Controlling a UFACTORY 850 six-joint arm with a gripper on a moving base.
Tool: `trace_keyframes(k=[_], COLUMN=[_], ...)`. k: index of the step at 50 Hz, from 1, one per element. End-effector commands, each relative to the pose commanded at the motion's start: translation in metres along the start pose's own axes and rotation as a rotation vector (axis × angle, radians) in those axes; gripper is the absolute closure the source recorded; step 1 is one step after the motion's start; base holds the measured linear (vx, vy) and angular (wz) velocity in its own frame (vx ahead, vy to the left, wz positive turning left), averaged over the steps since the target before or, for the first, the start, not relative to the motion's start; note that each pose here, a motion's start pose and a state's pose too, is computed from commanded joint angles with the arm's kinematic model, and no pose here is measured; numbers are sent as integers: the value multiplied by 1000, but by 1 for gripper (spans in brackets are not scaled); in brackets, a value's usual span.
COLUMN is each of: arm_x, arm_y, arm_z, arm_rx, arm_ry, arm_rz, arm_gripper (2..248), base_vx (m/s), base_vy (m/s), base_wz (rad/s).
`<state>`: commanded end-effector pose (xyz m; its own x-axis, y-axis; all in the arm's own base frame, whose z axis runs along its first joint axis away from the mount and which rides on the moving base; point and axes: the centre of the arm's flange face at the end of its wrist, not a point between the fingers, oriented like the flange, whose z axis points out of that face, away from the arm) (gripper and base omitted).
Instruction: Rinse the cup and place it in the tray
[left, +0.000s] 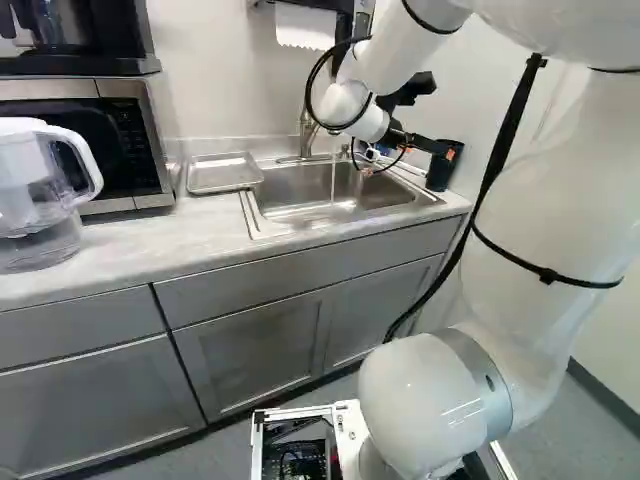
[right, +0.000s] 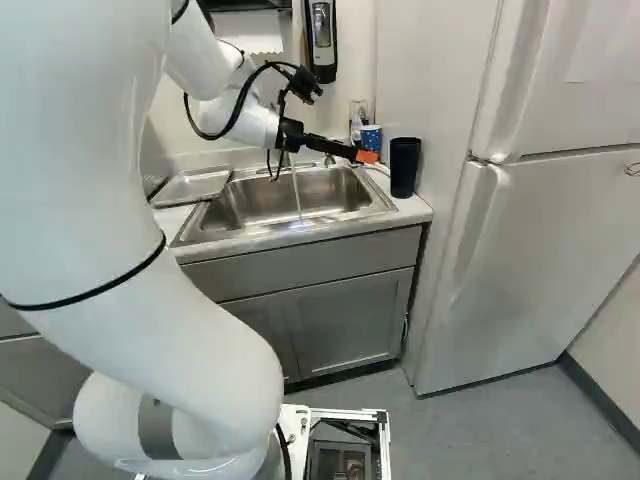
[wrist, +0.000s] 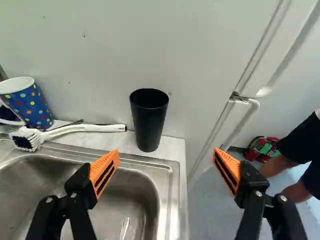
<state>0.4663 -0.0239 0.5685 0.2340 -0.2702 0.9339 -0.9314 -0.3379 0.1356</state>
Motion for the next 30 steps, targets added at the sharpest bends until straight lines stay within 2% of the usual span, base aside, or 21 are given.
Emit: trace_keyframes(k=[20, 30], arm_x=[-1, 3], arm_y=[-3, -10], arm_z=[9, 18], arm_rx=[-16, -31], arm_ry=[-2, -4], arm_rz=[-4, 3], arm_gripper=[3, 3], base_vx=[0, 0], base_vy=[0, 0], base_wz=[0, 0])
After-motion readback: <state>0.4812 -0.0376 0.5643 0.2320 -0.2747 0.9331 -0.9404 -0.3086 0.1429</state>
